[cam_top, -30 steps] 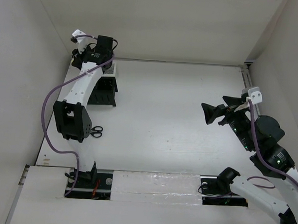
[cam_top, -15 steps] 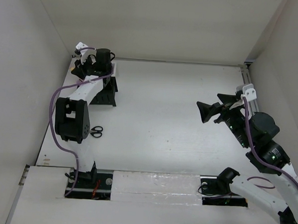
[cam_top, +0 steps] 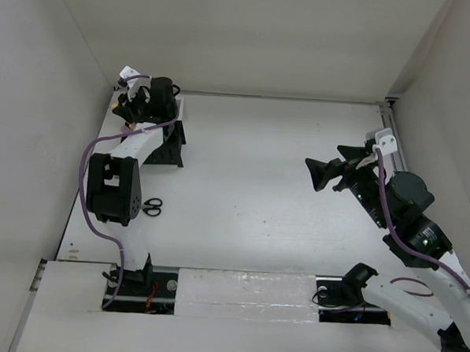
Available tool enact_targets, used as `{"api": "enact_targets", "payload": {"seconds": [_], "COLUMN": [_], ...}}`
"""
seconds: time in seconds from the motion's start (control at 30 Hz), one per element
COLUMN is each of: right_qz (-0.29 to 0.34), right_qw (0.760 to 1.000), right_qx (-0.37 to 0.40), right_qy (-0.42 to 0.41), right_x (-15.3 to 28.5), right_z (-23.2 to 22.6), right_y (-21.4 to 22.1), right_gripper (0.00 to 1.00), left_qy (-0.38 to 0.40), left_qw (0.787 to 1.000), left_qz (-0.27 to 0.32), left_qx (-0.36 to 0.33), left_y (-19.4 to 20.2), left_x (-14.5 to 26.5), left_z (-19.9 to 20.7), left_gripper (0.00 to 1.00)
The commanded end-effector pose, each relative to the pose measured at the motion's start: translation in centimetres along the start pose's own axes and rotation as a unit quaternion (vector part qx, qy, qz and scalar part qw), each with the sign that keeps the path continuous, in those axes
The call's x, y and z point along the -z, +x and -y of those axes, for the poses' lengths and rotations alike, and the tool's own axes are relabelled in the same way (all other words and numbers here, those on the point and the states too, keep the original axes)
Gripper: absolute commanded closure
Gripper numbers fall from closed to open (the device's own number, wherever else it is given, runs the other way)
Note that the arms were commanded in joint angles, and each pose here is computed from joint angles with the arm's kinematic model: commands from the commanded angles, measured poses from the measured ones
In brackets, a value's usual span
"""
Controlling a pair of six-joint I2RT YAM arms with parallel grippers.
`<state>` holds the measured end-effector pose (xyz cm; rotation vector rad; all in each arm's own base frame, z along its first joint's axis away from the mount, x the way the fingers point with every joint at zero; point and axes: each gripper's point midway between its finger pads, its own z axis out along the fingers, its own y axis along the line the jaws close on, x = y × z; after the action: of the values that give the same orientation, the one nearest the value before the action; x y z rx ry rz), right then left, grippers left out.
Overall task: Sort the stationery into containers
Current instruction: Place the stationery in the storage box.
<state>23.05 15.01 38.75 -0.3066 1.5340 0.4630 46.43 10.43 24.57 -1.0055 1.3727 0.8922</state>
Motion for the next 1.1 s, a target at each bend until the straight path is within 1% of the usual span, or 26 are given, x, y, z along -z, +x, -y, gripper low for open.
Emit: {"api": "enact_targets", "payload": {"seconds": [0.0, 0.2, 0.3, 0.33, 0.5, 0.57, 0.8, 0.83, 0.9, 1.0, 1.03, 1.07], "right_qz": [0.032, 0.031, 0.031, 0.031, 0.031, 0.031, 0.036, 0.036, 0.036, 0.036, 0.036, 0.031], "right_qw": [0.999, 0.999, 0.999, 0.999, 0.999, 0.999, 0.999, 0.999, 0.999, 0.999, 0.999, 0.999], "right_qx": [-0.006, -0.006, -0.006, -0.006, -0.006, -0.006, -0.006, -0.006, -0.006, -0.006, -0.006, -0.006], "right_qy": [-0.004, -0.009, -0.009, -0.009, -0.009, -0.009, -0.009, -0.009, -0.009, -0.009, -0.009, -0.009], "right_x": [-0.2, -0.2, -0.2, -0.2, -0.2, -0.2, 0.0, 0.0, 0.0, 0.0, 0.0, -0.1], "right_z": [-0.1, -0.3, -0.3, -0.3, -0.3, -0.3, -0.3, -0.3, -0.3, -0.3, -0.3, -0.3], "right_y": [-1.7, -1.6, -1.6, -1.6, -1.6, -1.6, -1.9, -1.9, -1.9, -1.9, -1.9, -1.5], "right_gripper": [0.00, 0.00, 0.00, 0.00, 0.00, 0.00, 0.00, 0.00, 0.00, 0.00, 0.00, 0.00], "left_qy": [-0.006, -0.009, -0.016, -0.015, -0.015, -0.011, -0.010, -0.010, -0.011, -0.018, -0.018, -0.018], "left_qw": [0.999, 1.000, 1.000, 1.000, 1.000, 1.000, 1.000, 1.000, 1.000, 1.000, 0.999, 0.999], "left_qz": [0.008, 0.007, 0.009, 0.013, 0.013, 0.012, 0.013, 0.013, 0.012, 0.013, 0.012, 0.013], "left_qx": [0.034, 0.024, 0.001, 0.011, -0.001, -0.006, -0.010, -0.010, -0.019, -0.019, -0.029, -0.024], "left_y": [-1.4, -0.5, 0.0, -0.2, 0.7, 0.8, 0.9, 0.9, 1.6, 1.5, 2.2, 2.2], "left_x": [0.4, 0.6, 0.9, 0.9, 0.9, 1.3, 1.2, 1.2, 1.2, 1.2, 1.1, 1.1], "left_z": [-0.6, -0.4, -0.7, -0.6, -1.0, -0.8, -0.6, -0.6, -0.7, -0.9, -1.0, -0.9], "left_gripper": [1.00, 1.00, 1.00, 1.00, 1.00, 0.95, 0.95, 0.92, 0.92, 0.90, 0.90, 0.90]}}
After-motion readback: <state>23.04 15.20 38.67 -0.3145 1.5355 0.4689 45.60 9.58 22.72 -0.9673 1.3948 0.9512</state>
